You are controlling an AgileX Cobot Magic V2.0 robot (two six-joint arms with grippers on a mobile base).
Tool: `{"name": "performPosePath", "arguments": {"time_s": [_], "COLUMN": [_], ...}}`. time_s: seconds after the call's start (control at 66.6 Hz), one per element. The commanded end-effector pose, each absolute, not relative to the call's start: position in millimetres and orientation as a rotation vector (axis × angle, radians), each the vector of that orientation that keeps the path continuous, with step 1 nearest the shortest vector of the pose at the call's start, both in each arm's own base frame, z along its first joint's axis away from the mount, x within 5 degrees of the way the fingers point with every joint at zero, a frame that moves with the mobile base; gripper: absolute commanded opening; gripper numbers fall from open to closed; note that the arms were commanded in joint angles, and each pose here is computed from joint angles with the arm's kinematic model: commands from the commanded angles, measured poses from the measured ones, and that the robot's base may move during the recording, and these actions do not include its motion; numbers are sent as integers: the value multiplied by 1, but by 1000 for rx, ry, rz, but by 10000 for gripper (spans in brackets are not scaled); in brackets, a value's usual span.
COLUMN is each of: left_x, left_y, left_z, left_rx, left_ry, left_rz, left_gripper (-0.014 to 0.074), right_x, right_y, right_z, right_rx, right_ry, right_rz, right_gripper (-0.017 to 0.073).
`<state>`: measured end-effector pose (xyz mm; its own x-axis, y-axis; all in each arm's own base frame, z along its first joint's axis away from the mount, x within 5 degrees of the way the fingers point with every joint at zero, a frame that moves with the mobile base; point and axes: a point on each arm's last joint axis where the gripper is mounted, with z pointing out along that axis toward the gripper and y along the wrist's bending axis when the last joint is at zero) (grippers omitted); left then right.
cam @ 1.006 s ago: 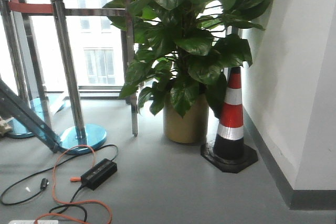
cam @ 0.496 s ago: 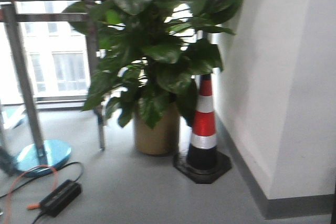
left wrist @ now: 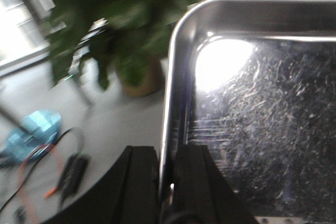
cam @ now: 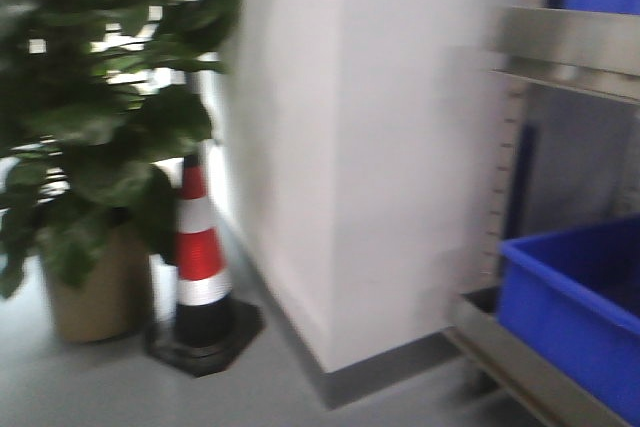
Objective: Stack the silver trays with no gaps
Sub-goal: 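Carry the tray with both grippers to the shelf of blue bins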
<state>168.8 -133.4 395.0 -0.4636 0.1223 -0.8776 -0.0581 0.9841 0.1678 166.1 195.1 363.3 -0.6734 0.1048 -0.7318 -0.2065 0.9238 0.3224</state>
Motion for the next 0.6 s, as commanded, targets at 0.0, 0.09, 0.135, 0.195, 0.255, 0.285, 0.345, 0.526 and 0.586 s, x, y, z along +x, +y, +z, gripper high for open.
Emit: {"name": "performPosePath", "arguments": {"time_s": [0.0, 0.09, 0.135, 0.195, 0.255, 0.285, 0.345, 0.526, 0.586], "left_x": [171, 171, 171, 171, 171, 171, 171, 171, 171], "left_y": [-154, -154, -154, -154, -154, -154, -154, -154, -154], "left_z": [394, 394, 394, 394, 394, 394, 395, 395, 395], "left_rx": [145, 145, 145, 145, 146, 146, 146, 147, 147], "left_ry": [2016, 2016, 2016, 2016, 2015, 2015, 2014, 2010, 2010], "left_rz": [55, 55, 55, 55, 55, 55, 57, 59, 59], "left_gripper": [-16, -16, -16, -16, -16, -16, -16, -16, -16], "right_x": [159, 159, 159, 159, 159, 159, 159, 159, 159], "right_y": [221, 221, 221, 221, 221, 221, 221, 221, 221], "right_z": [391, 391, 391, 391, 391, 391, 391, 391, 391], "right_rx": [-238, -238, -238, -238, -238, -238, -238, -238, -238], "right_ry": [2012, 2012, 2012, 2012, 2012, 2012, 2012, 2012, 2012], "right_rz": [855, 855, 855, 855, 855, 855, 855, 855, 855], "right_gripper": [-22, -22, -22, -22, -22, -22, -22, -22, -22]}}
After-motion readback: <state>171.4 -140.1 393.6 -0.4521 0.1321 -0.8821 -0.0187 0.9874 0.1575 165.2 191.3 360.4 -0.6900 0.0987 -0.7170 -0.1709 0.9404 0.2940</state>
